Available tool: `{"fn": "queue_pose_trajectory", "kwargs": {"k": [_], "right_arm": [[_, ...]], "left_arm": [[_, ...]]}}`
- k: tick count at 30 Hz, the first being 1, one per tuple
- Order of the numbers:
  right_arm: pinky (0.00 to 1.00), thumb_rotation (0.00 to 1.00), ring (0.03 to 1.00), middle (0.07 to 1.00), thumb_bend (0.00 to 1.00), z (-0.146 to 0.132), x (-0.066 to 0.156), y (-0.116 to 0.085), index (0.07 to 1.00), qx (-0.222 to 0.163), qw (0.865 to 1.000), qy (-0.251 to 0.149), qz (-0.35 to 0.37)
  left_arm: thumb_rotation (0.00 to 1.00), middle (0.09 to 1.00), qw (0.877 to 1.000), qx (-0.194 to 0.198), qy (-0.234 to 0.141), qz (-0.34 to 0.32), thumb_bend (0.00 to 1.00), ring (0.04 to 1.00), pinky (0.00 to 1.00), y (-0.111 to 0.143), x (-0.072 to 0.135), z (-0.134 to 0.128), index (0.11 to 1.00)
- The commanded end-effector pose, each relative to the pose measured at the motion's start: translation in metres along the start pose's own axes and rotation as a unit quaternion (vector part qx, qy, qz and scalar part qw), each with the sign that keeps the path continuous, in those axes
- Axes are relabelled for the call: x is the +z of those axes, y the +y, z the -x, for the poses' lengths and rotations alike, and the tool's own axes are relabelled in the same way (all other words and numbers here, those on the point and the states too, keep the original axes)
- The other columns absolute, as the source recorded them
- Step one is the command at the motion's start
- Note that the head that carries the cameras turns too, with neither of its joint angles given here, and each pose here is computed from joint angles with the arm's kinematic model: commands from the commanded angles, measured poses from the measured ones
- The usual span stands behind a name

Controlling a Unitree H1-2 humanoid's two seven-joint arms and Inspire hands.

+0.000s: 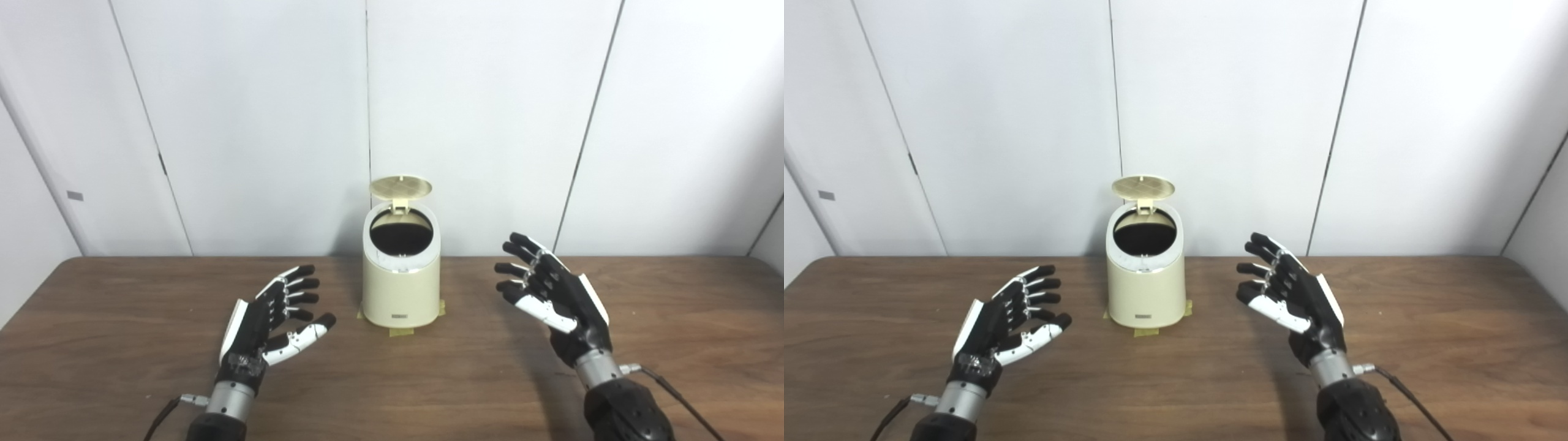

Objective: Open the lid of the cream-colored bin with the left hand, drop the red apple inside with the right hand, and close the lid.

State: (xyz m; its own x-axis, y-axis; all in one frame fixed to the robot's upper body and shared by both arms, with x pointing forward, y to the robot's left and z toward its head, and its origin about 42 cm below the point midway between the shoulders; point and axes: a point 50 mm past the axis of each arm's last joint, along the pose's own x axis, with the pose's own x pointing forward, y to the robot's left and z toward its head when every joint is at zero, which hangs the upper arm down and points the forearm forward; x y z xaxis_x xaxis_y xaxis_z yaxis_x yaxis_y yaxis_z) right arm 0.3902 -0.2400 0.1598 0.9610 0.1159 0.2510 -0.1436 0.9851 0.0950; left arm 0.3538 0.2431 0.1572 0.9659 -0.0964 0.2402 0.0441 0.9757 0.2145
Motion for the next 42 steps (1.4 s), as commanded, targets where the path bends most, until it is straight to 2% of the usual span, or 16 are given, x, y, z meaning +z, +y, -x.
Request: {"fn": "queue_pose_trajectory", "kwargs": {"k": [1,4,9,14,23,25,29,32,34,37,42], "right_arm": [[0.57,0.3,0.715,0.831,0.92,-0.008,0.02,0.007,0.816,0.008,0.998,-0.055,-0.011],[0.57,0.32,0.719,0.832,0.93,-0.006,0.018,0.008,0.813,0.001,0.998,-0.055,-0.013],[0.57,0.3,0.712,0.817,0.89,-0.007,0.017,0.007,0.807,-0.004,0.998,-0.059,-0.015],[0.56,0.29,0.705,0.813,0.89,-0.008,0.02,0.01,0.809,-0.006,0.998,-0.059,-0.012],[0.56,0.28,0.7,0.807,0.88,-0.007,0.021,0.014,0.805,-0.008,0.998,-0.057,-0.011],[0.55,0.27,0.695,0.806,0.87,-0.007,0.022,0.015,0.806,-0.007,0.998,-0.059,-0.011],[0.53,0.28,0.681,0.803,0.88,-0.007,0.022,0.016,0.799,-0.007,0.998,-0.059,-0.011],[0.53,0.27,0.662,0.793,0.89,-0.008,0.025,0.019,0.79,-0.01,0.998,-0.056,-0.011],[0.53,0.27,0.659,0.794,0.88,-0.008,0.025,0.021,0.789,-0.009,0.998,-0.055,-0.013],[0.53,0.27,0.659,0.796,0.87,-0.008,0.026,0.022,0.791,-0.009,0.998,-0.053,-0.014],[0.55,0.28,0.659,0.797,0.87,-0.008,0.026,0.025,0.793,-0.007,0.998,-0.053,-0.014]], "left_arm": [[0.25,0.823,0.997,-0.003,-0.077,-0.016,0.72,0.762,0.65,0.008,0.035,-0.023,0.842],[0.31,0.868,0.994,-0.013,-0.102,-0.029,0.76,0.803,0.67,0.014,0.058,-0.042,0.846],[0.46,0.936,0.987,-0.03,-0.14,-0.065,0.82,0.888,0.71,0.02,0.099,-0.082,0.899],[0.47,0.994,0.979,-0.058,-0.159,-0.112,0.91,0.936,0.82,0.018,0.138,-0.125,0.97],[0.51,1.0,0.956,-0.095,-0.17,-0.221,0.97,0.96,0.8,0.001,0.176,-0.174,0.981],[0.51,0.993,0.946,-0.104,-0.175,-0.253,0.97,0.954,0.79,-0.004,0.183,-0.182,0.972],[0.5,0.991,0.914,-0.122,-0.191,-0.336,0.95,0.964,0.8,-0.017,0.191,-0.193,0.974],[0.53,0.991,0.872,-0.135,-0.206,-0.424,0.95,0.985,0.87,-0.024,0.192,-0.194,0.968],[0.54,0.968,0.85,-0.142,-0.209,-0.463,0.97,0.993,0.9,-0.027,0.191,-0.193,0.942],[0.53,0.924,0.833,-0.154,-0.209,-0.489,1.0,1.0,0.94,-0.03,0.191,-0.189,0.89],[0.56,0.833,0.818,-0.166,-0.21,-0.508,1.0,1.0,0.99,-0.03,0.19,-0.183,0.8]]}}
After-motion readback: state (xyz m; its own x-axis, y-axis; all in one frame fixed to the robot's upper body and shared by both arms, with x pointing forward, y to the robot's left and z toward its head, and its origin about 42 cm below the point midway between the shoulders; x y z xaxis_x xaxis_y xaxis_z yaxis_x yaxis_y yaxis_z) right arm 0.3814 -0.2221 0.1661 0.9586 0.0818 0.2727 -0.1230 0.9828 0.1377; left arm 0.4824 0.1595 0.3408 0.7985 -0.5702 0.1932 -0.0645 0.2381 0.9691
